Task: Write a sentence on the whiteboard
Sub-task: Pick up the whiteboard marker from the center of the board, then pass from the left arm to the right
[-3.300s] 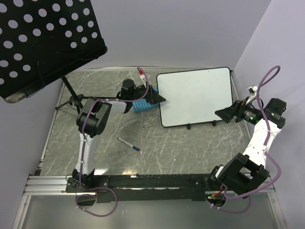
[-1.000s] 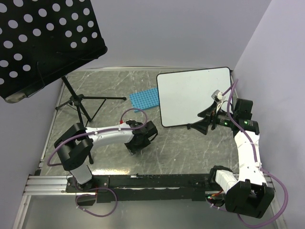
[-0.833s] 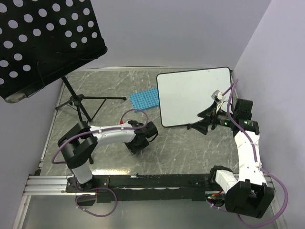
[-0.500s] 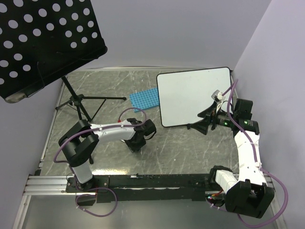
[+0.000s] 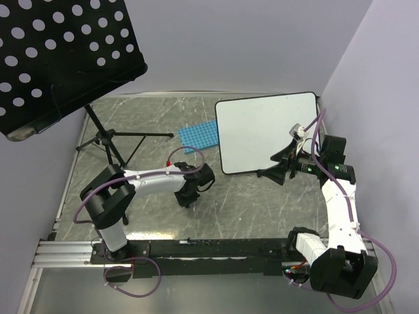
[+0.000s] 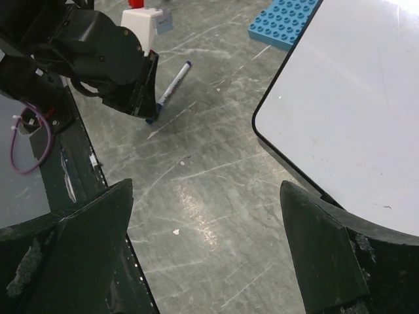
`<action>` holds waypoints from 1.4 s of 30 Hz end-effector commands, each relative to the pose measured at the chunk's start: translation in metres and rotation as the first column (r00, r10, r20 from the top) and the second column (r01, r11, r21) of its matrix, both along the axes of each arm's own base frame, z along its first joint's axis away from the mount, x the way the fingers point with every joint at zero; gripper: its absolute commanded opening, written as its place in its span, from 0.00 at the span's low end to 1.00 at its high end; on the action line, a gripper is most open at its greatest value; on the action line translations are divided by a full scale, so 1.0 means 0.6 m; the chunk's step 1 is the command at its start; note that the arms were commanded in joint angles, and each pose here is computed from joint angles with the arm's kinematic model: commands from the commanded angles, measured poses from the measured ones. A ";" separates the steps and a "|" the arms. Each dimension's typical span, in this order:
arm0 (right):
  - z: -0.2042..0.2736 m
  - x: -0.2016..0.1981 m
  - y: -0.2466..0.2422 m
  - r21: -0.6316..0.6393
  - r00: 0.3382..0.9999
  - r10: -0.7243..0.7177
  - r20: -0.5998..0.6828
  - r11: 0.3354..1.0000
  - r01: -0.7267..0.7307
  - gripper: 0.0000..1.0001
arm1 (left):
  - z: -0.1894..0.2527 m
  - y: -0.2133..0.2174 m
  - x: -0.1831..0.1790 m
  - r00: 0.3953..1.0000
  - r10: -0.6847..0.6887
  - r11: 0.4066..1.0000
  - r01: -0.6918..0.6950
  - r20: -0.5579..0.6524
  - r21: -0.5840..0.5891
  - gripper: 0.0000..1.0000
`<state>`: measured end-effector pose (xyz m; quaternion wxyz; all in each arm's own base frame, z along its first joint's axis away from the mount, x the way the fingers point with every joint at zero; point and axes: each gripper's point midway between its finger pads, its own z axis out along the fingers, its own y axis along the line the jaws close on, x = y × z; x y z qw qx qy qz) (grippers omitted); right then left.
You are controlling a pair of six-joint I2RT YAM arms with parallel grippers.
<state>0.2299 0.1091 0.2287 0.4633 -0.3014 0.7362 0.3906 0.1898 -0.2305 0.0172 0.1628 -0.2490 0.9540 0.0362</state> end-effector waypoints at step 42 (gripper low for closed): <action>-0.034 -0.006 0.299 0.130 0.786 0.335 -0.519 0.940 -0.315 1.00 | 0.248 -0.136 -0.010 0.228 -0.602 0.501 0.854 0.765 0.140 0.01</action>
